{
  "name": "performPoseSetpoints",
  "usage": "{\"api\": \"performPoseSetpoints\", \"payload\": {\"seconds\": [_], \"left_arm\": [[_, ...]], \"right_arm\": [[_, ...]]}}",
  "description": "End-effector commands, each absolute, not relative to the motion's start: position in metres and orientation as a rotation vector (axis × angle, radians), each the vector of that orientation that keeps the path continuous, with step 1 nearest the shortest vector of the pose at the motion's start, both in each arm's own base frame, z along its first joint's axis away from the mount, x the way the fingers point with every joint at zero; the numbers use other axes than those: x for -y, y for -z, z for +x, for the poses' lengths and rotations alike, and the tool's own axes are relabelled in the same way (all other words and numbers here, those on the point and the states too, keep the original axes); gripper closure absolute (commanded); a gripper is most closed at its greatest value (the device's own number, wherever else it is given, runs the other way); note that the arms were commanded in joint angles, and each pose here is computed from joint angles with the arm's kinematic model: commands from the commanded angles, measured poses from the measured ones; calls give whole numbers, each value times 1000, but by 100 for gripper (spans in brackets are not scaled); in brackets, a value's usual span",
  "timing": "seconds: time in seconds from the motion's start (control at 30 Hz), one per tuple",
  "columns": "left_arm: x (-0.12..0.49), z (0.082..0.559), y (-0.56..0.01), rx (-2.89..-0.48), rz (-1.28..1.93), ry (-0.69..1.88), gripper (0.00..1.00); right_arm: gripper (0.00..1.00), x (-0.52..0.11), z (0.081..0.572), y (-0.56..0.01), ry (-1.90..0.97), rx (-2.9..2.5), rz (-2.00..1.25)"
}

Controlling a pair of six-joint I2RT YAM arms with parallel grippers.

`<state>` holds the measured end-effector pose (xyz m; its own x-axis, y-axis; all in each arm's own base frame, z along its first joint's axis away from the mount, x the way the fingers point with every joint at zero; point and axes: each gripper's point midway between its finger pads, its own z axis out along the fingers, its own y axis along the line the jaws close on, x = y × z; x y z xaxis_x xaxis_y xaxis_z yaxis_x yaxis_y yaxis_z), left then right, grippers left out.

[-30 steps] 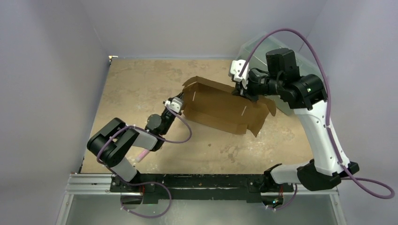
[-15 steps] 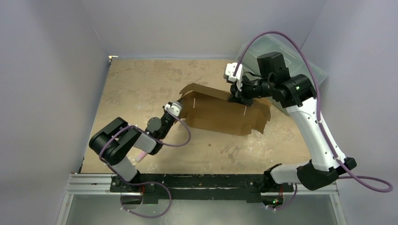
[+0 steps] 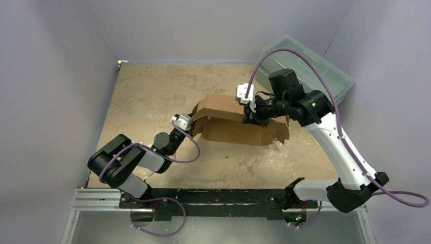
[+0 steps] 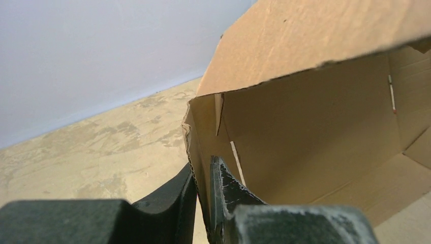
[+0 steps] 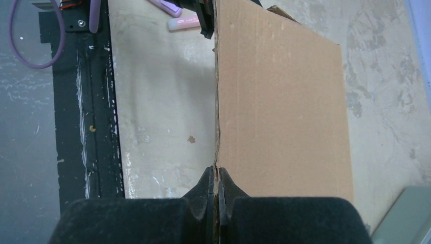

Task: Fold the paper box
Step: Fold the paper box at the center of the board.

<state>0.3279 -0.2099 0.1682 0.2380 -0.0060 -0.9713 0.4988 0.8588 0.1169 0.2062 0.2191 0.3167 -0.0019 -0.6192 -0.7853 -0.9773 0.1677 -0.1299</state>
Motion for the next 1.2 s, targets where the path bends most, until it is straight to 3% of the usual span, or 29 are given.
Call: {"api": "performPoseSetpoints", "payload": {"seconds": [0.0, 0.27, 0.5, 1.17], "left_arm": [[216, 312, -175, -1266, 434, 472, 87], [213, 304, -169, -1325, 357, 557, 83], [207, 297, -172, -1364, 289, 605, 63], [187, 284, -160, -1686, -39, 925, 30]], "right_arm": [[100, -226, 204, -335, -609, -1597, -1520], [100, -222, 194, -345, -618, -1575, -1514], [100, -221, 192, -342, -625, -1585, -1511], [100, -213, 212, -326, -500, -1632, -1474]]}}
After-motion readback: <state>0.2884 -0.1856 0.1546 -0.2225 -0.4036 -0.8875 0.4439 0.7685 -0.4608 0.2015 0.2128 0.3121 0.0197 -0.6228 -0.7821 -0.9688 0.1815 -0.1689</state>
